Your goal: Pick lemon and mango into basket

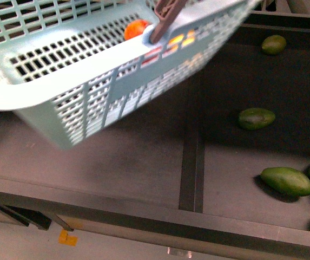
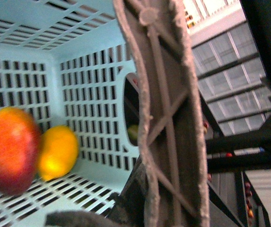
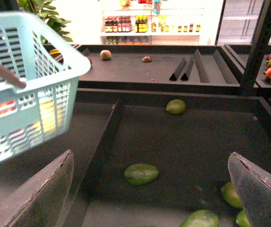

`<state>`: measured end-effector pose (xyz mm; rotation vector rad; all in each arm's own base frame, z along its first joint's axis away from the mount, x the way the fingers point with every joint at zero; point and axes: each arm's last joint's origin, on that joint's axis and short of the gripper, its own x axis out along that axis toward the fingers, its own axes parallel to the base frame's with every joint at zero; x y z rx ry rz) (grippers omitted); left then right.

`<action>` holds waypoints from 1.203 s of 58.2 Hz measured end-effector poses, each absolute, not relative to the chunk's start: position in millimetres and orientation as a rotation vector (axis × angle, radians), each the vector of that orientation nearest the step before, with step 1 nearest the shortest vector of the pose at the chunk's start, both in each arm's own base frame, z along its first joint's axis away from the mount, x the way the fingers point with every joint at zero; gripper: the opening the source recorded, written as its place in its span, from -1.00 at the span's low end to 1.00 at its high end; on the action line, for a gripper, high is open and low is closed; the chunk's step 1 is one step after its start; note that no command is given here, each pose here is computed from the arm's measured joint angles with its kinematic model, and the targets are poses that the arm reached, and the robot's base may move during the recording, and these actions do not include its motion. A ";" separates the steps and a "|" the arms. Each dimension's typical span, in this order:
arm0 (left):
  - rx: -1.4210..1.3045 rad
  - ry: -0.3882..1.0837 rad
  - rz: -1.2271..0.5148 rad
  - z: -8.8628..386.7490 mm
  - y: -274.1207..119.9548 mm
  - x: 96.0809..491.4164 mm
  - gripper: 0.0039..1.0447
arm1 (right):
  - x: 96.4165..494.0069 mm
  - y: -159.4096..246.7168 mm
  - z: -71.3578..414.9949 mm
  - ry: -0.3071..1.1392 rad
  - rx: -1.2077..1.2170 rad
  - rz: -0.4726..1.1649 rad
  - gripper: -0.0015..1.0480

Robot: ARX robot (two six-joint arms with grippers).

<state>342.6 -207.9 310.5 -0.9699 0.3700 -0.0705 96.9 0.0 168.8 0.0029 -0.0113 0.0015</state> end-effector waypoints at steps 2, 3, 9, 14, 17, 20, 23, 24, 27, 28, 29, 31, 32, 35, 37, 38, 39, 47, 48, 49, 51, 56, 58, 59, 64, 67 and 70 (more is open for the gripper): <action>-0.975 0.358 -0.055 310.7 -204.5 353.1 -0.92 | 96.9 0.0 168.9 -0.012 0.003 -0.001 0.83; -0.981 0.350 -0.048 310.6 -202.2 360.6 -0.92 | 96.9 0.0 168.9 -0.012 0.003 -0.001 0.83; -1.035 0.343 -0.020 303.6 -191.5 393.8 -0.92 | 96.9 -0.1 168.8 -0.011 0.003 -0.002 0.83; -1.089 0.352 0.015 290.0 -186.4 414.9 -0.92 | 96.9 0.0 168.8 -0.011 0.003 0.000 0.83; -1.126 0.359 0.048 278.5 -183.9 427.9 -0.92 | 96.9 0.0 168.8 -0.011 0.003 0.000 0.83; -1.159 0.364 0.084 265.7 -181.6 440.8 -0.92 | 96.9 0.0 168.8 -0.011 0.003 0.000 0.83; -1.189 0.371 0.125 248.1 -179.2 456.3 -0.92 | 96.9 0.0 168.8 -0.011 0.003 0.000 0.83; -1.194 0.373 0.131 245.3 -178.9 458.7 -0.92 | 96.9 0.0 168.8 -0.011 0.003 0.000 0.83; -1.215 0.377 0.163 230.9 -177.1 470.2 -0.92 | 96.9 0.0 168.8 -0.011 0.003 -0.001 0.83; -1.228 0.377 0.176 226.1 -176.1 474.3 -0.92 | 96.9 0.0 168.8 -0.011 0.003 0.000 0.83; -1.236 0.379 0.189 220.4 -175.5 478.7 -0.92 | 96.9 0.0 168.8 -0.011 0.003 0.000 0.83; -1.256 0.382 0.212 211.2 -173.7 486.3 -0.92 | 96.9 0.0 168.8 -0.011 0.003 0.000 0.83; -1.261 0.382 0.216 209.5 -173.1 488.2 -0.92 | 96.9 0.0 168.9 -0.012 0.003 0.000 0.83; -1.286 0.386 0.240 198.5 -169.8 498.6 -0.92 | 96.9 0.0 168.8 -0.011 0.003 0.000 0.83; -1.296 0.385 0.247 195.2 -167.7 503.1 -0.92 | 96.9 0.0 168.8 -0.011 0.003 0.000 0.83; -1.301 0.385 0.253 192.4 -166.6 506.0 -0.92 | 96.9 0.0 168.8 -0.011 0.003 0.000 0.83; -1.306 0.384 0.259 190.0 -165.4 508.4 -0.92 | 96.9 0.0 168.8 -0.011 0.003 0.000 0.83; -1.326 0.385 0.320 173.7 -161.6 520.9 -0.92 | 96.9 0.0 168.9 -0.012 0.003 0.000 0.83; -1.332 0.385 0.325 171.8 -161.6 521.4 -0.92 | 96.9 0.0 168.9 -0.012 0.003 0.000 0.83; -1.330 0.388 0.332 168.3 -161.3 522.1 -0.92 | 96.9 0.0 168.9 -0.012 0.003 0.000 0.83; -1.331 0.390 0.343 164.6 -160.9 522.5 -0.92 | 96.9 0.0 168.9 -0.012 0.003 0.000 0.83; -1.318 0.397 0.369 152.8 -161.1 523.1 -0.92 | 96.9 0.0 168.9 -0.012 0.003 0.000 0.83; -1.316 0.392 0.373 152.8 -162.8 522.4 -0.92 | 96.9 0.0 168.9 -0.012 0.003 0.000 0.83; -1.318 0.389 0.378 152.2 -163.4 522.0 -0.92 | 96.9 0.0 168.9 -0.012 0.003 0.000 0.83; -1.322 0.406 0.395 144.4 -163.8 518.7 -0.92 | 96.9 0.0 168.9 -0.012 0.003 0.000 0.83; -1.317 0.407 0.396 144.9 -166.9 516.0 -0.92 | 96.9 0.0 168.9 -0.012 0.003 0.000 0.83; -1.302 0.435 0.434 142.6 -167.8 512.0 -0.72 | 96.9 0.0 168.9 -0.012 0.003 0.000 0.83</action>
